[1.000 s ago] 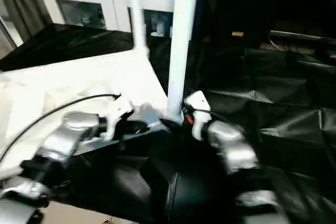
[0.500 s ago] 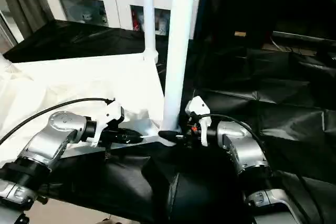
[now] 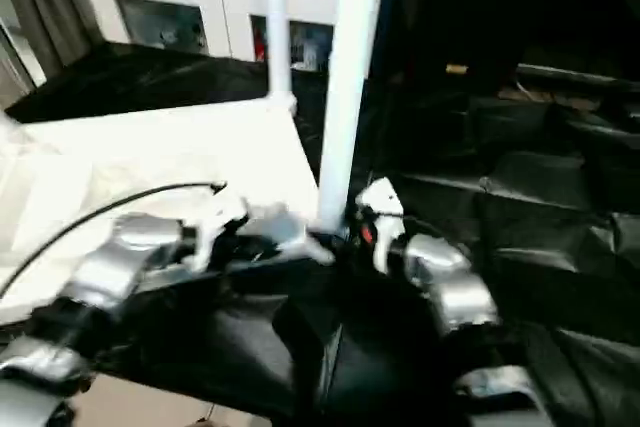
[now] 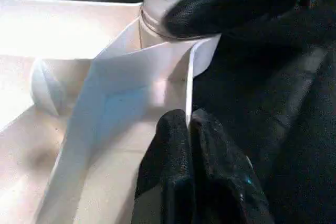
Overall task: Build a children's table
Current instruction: Rotate leg to tighten
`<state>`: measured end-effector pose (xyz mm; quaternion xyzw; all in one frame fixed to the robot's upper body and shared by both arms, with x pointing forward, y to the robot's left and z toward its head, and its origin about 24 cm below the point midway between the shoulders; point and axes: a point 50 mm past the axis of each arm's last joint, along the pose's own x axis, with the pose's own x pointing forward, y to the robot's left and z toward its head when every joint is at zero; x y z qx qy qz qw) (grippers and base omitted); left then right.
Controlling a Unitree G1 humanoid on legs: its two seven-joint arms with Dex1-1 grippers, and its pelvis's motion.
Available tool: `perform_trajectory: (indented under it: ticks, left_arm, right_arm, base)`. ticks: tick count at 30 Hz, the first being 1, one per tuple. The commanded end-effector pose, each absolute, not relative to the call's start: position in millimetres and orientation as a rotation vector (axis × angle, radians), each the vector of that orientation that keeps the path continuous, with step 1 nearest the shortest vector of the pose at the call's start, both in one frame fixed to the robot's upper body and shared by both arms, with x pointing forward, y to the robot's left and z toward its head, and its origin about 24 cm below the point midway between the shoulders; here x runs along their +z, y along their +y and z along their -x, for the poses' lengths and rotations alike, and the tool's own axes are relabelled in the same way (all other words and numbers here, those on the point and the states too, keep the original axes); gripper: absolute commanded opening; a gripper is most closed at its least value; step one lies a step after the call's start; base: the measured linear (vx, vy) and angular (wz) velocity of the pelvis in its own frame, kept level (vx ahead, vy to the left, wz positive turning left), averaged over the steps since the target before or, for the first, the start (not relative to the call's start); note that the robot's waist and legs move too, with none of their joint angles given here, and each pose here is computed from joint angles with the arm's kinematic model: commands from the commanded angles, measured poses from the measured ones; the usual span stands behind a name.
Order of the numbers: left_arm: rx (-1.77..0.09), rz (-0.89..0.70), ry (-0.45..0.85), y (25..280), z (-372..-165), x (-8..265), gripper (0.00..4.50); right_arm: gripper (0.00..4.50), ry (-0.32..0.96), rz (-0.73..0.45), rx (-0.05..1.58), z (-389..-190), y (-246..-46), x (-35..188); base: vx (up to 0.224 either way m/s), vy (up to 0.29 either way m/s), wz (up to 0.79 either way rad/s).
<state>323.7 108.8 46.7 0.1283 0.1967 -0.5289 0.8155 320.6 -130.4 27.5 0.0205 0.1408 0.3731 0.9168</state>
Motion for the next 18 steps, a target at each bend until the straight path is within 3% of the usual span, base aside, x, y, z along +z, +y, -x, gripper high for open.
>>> perform_trajectory:
  ticks: [1, 2, 4, 8, 9, 10, 11, 13, 16, 18]
  left_arm:
    - [-1.028, -0.225, 0.344, 85.9, -333.9, 54.2, 0.0]
    - [-1.028, -0.225, 0.344, 85.9, -333.9, 54.2, 0.0]
    - [-0.971, -0.19, 0.318, 65.4, -338.6, 57.2, 0.0]
    - [-0.986, -0.179, 0.308, 56.5, -337.0, 58.0, 0.0]
    - [-0.991, -0.176, 0.303, 54.6, -336.4, 58.2, 0.0]
    - [-1.005, -0.175, 0.299, 53.8, -335.0, 58.1, 0.0]
    - [-1.023, -0.174, 0.297, 54.1, -333.4, 57.5, 0.0]
    - [-1.079, -0.173, 0.297, 57.6, -328.6, 56.6, 0.0]
    - [-1.11, -0.176, 0.298, 61.6, -325.9, 56.0, 0.0]
    - [-1.167, -0.187, 0.308, 70.1, -321.2, 54.4, 0.0]
  right_arm:
    - [2.64, 0.398, -0.028, 0.729, -312.9, -106.5, 4.8]
    - [2.64, 0.398, -0.028, 0.729, -312.9, -106.5, 4.8]
    - [2.64, 0.385, -0.034, 0.666, -318.3, -82.6, 6.3]
    - [2.64, 0.367, -0.03, 0.69, -319.3, -68.4, 9.5]
    - [2.99, 0.356, -0.035, 0.71, -319.2, -64.5, 11.0]
    - [2.99, 0.347, -0.062, 0.733, -319.1, -62.0, 13.2]
    - [2.99, 0.339, -0.093, 0.759, -318.8, -61.0, 15.6]
    - [3.4, 0.324, -0.088, 0.83, -316.8, -64.4, 19.2]
    - [3.46, 0.316, -0.068, 0.888, -314.8, -69.7, 21.1]
    - [3.57, 0.312, -0.052, 0.974, -310.8, -83.5, 24.3]
  base:
    - [0.0, 0.0, 0.0]
    - [0.0, 0.0, 0.0]
    - [0.0, 0.0, 0.0]
    - [0.0, 0.0, 0.0]
    - [0.0, 0.0, 0.0]
    - [0.0, 0.0, 0.0]
    - [0.0, 0.0, 0.0]
    - [0.0, 0.0, 0.0]
    - [0.0, 0.0, 0.0]
    - [0.0, 0.0, 0.0]
